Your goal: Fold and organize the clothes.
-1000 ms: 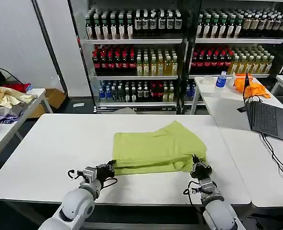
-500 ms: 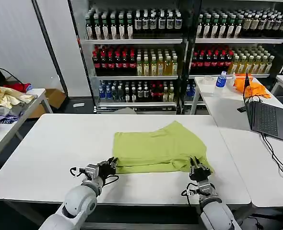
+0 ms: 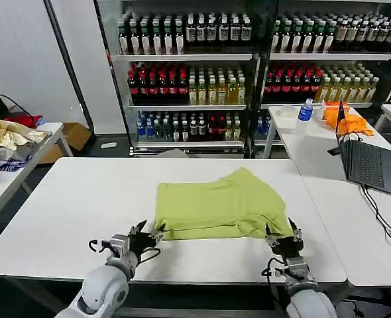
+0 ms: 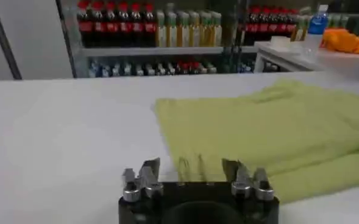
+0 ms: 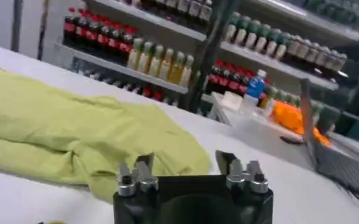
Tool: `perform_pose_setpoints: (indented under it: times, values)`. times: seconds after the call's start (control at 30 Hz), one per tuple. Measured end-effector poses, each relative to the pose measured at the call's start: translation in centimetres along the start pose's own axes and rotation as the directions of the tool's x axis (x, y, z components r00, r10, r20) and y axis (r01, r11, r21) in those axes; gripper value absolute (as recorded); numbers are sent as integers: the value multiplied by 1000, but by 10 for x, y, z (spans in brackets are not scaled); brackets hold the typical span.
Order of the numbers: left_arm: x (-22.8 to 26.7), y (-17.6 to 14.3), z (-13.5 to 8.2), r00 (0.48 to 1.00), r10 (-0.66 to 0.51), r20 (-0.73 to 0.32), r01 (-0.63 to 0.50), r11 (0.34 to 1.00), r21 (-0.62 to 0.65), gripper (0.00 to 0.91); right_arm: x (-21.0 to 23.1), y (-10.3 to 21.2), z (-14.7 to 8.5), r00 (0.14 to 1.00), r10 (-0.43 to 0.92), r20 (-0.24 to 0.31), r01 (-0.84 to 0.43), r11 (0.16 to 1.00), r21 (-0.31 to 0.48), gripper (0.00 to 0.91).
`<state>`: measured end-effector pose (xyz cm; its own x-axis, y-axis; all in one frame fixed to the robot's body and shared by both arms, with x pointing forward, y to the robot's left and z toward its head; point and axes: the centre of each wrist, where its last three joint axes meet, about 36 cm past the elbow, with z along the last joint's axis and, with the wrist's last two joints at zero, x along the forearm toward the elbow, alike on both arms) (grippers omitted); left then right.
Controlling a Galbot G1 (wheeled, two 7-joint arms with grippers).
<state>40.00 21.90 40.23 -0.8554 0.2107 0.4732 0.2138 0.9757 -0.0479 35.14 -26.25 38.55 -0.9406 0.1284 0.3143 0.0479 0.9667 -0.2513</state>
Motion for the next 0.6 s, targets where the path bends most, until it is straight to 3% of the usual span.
perform_pose_setpoints:
  times: [0.17,0.37,0.4,0.43,0.47,0.53,0.6]
  values:
    - [-2,-3,4,1000,2,-20,-1,1000,26,907,-3,-2,4,997,8,-75,-13,998,-65,907]
    - [-9,-5,10,999,9,-41,-7,999,47,897,-11,-1,6,992,3,-129,-19,993,-118,897]
    - [-10,-5,10,999,10,-43,-8,999,49,635,-13,-1,6,991,1,-134,-18,992,-124,584]
    - [-11,-6,11,999,9,-45,-7,999,51,474,-14,0,6,990,-1,-138,-18,991,-131,333]
    - [-13,-6,11,999,7,-49,-5,999,52,242,-16,0,5,990,-3,-142,-17,990,-140,0]
    - [-15,-5,12,998,5,-55,-2,998,55,101,-19,0,5,989,-8,-149,-15,988,-153,0]
    - [-17,-4,14,998,-1,-60,4,998,57,50,-21,0,5,988,-16,-156,-10,986,-165,0]
